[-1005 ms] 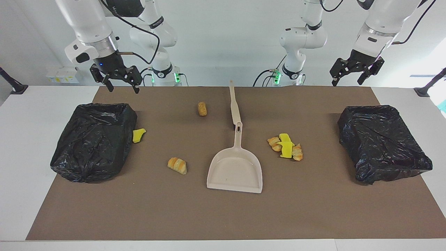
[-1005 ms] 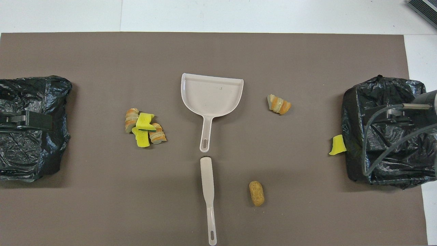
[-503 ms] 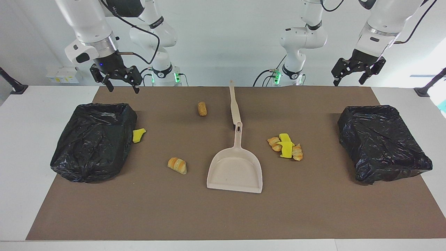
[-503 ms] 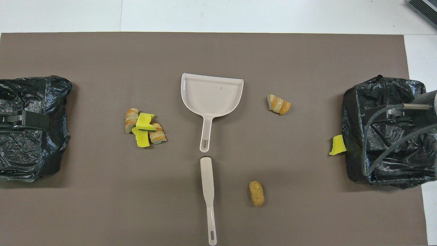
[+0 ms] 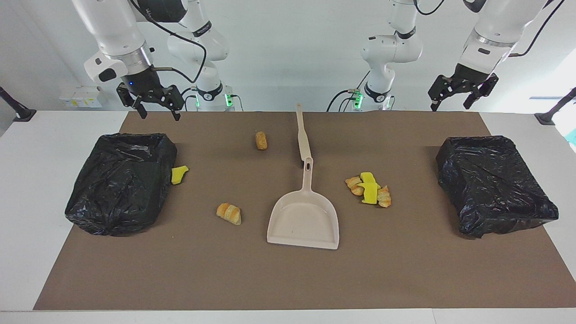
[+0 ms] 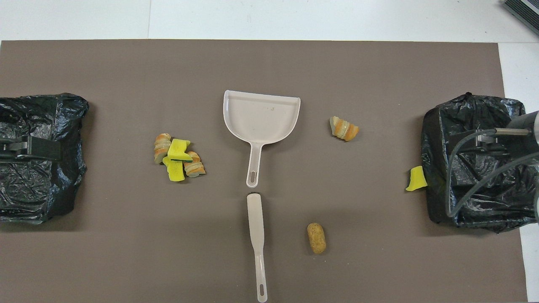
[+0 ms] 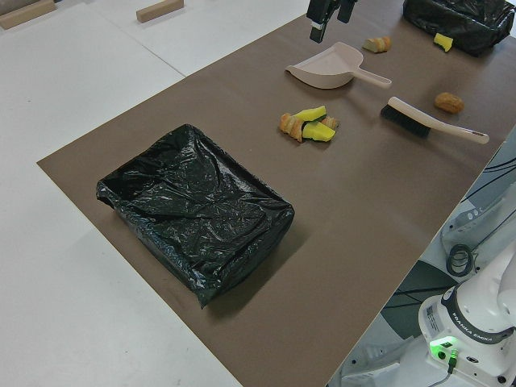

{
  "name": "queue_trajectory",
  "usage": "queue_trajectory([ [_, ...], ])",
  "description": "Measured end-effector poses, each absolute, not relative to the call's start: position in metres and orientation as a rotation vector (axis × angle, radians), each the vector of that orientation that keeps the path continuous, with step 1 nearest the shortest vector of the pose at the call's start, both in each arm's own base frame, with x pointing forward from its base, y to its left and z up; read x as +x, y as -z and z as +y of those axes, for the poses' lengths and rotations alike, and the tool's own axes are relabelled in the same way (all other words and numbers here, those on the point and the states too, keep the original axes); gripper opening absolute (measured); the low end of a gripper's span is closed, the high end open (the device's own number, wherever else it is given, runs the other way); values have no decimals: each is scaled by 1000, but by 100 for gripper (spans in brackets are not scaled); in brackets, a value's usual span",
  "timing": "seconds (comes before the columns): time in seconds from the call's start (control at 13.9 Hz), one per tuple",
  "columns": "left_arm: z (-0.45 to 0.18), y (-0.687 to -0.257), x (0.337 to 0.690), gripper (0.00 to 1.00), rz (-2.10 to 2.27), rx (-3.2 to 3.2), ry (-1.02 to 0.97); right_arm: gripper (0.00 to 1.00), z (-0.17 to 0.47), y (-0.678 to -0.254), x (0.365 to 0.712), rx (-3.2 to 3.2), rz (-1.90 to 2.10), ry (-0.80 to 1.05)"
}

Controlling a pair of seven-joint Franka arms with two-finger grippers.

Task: Sweep and dump trash in bin

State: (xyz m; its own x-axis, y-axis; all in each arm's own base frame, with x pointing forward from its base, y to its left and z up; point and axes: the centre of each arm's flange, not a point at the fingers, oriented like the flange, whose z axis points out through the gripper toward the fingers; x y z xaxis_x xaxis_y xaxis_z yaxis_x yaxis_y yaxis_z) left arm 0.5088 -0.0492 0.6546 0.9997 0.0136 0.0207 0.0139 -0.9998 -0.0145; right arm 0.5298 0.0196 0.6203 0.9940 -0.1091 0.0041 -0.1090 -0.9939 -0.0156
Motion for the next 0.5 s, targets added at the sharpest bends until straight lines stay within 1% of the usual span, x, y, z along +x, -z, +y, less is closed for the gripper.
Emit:
queue_trajectory([
  [0.29,-49,-655,509,100,-21,-3127,32,100,31,-617,531,-3124,137,-3],
  [0.5,-49,-655,509,100,-21,-3127,32,100,50,-606,534,-3126,79,-36],
])
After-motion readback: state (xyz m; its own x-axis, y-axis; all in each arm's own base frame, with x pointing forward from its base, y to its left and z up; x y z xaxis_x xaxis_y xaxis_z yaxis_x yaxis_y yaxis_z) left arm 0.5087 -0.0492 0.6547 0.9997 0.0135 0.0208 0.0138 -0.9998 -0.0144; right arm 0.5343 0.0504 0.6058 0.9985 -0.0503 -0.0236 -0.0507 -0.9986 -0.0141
